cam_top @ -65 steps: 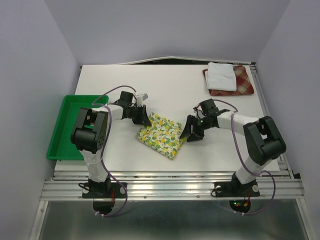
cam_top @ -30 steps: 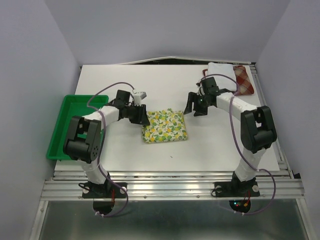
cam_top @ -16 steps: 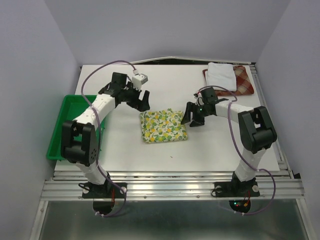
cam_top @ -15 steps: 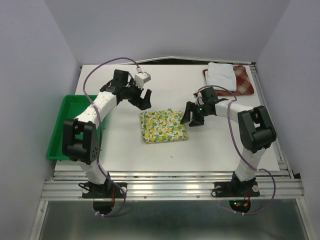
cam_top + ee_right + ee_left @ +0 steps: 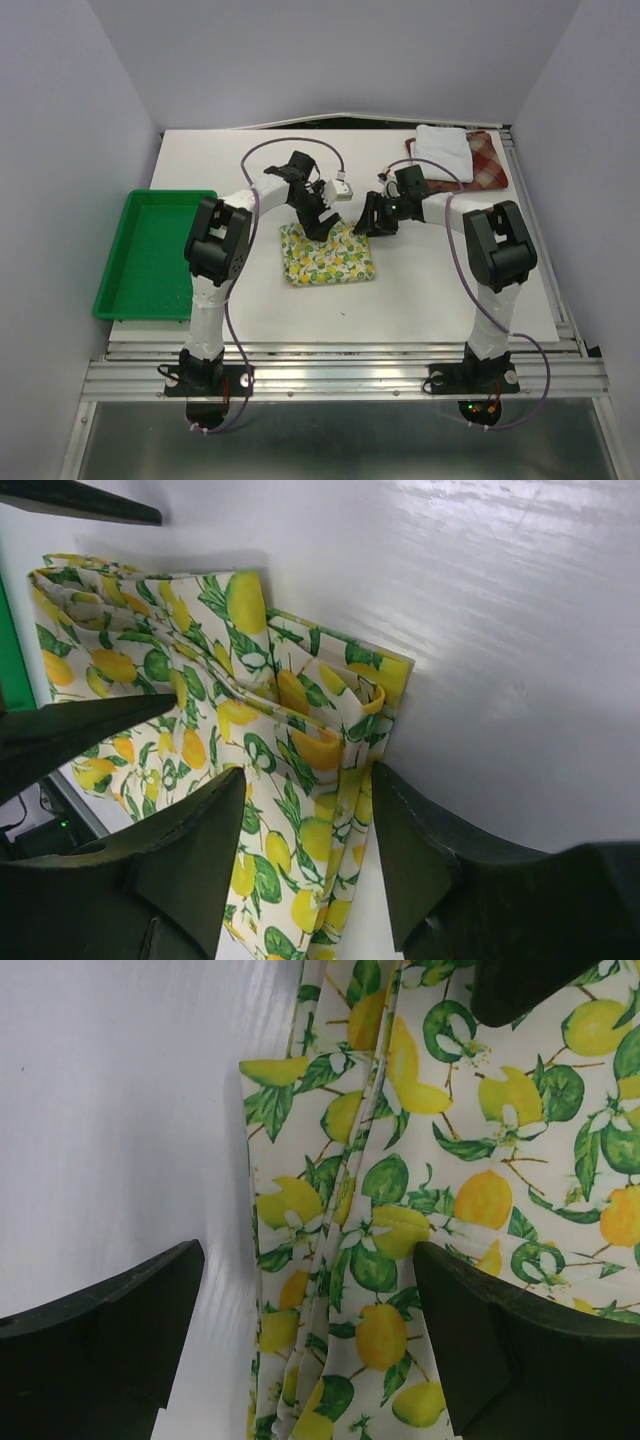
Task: Fold and stack the skirts
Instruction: Fold the skirt
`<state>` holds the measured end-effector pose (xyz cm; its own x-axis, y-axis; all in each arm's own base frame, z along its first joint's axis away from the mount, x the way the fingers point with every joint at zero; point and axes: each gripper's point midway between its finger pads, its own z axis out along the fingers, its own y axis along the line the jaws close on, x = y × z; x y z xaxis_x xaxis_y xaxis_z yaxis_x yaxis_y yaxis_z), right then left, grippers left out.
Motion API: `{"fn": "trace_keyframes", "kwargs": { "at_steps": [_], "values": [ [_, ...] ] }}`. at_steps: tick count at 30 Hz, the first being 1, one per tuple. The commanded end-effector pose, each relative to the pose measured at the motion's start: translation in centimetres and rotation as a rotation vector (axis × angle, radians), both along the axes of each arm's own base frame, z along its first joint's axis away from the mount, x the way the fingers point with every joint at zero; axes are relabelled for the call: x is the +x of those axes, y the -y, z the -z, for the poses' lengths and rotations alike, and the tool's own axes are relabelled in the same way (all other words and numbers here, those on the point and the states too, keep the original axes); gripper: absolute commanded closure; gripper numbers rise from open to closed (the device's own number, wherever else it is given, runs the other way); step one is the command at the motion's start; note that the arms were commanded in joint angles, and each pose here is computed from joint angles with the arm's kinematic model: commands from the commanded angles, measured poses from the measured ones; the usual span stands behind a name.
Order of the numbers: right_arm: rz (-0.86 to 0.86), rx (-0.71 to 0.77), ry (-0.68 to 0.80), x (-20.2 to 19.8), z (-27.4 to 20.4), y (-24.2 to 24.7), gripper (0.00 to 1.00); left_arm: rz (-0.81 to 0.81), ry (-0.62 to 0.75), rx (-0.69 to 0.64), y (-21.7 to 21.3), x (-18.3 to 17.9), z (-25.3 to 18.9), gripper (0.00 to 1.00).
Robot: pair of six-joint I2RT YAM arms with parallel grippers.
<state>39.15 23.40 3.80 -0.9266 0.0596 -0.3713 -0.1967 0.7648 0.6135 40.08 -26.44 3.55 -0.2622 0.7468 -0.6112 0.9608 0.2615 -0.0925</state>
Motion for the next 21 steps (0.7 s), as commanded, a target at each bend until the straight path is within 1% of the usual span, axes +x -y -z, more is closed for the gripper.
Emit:
{"fn": "trace_keyframes", "kwargs": {
  "at_steps": [1, 4, 6, 12, 13, 14, 15, 17, 18, 19, 21],
  "values": [
    [-0.017, -0.008, 0.051, 1.5, 1.1, -0.4, 0.43, 0.047, 0.125, -0.046, 1.6, 2.2, -2.7, 0.01],
    [-0.030, 0.004, 0.071, 1.7, 1.1, -0.6, 0.45, 0.087, 0.103, -0.043, 2.2, 1.6, -1.6, 0.03],
    [-0.040, 0.008, 0.085, 1.6, 0.9, -0.6, 0.46, 0.105, 0.101, -0.047, 2.7, 1.1, -1.1, 0.06],
    [-0.066, 0.051, 0.102, 1.4, 0.2, -1.2, 0.48, 0.118, 0.100, 0.018, 3.8, 0.0, 0.6, 0.17],
    [-0.066, 0.052, 0.106, 1.5, 0.1, -1.2, 0.48, 0.121, 0.096, 0.021, 4.0, 0.1, 0.5, 0.24],
    [-0.065, 0.050, 0.111, 1.5, 0.0, -1.2, 0.48, 0.118, 0.048, 0.048, 3.6, -0.5, 1.7, 0.31],
    [-0.063, 0.047, 0.116, 1.6, -0.1, -1.2, 0.48, 0.114, 0.027, 0.056, 3.5, -0.7, 2.0, 0.43],
    [-0.051, 0.037, 0.138, 1.9, -0.8, -1.0, 0.48, 0.115, -0.014, 0.083, 3.1, -1.2, 3.0, 0.54],
    [-0.034, 0.034, 0.143, 2.3, -1.0, -0.5, 0.48, 0.112, -0.021, 0.091, 2.9, -1.4, 3.2, 0.57],
    [-0.018, 0.036, 0.145, 2.4, -1.3, -0.4, 0.46, 0.112, -0.027, 0.095, 2.6, -1.8, 3.3, 0.64],
    [0.023, 0.034, 0.170, 3.3, -2.3, 0.8, 0.45, 0.114, -0.025, 0.102, 2.3, -2.1, 3.4, 0.74]
  ]
}}
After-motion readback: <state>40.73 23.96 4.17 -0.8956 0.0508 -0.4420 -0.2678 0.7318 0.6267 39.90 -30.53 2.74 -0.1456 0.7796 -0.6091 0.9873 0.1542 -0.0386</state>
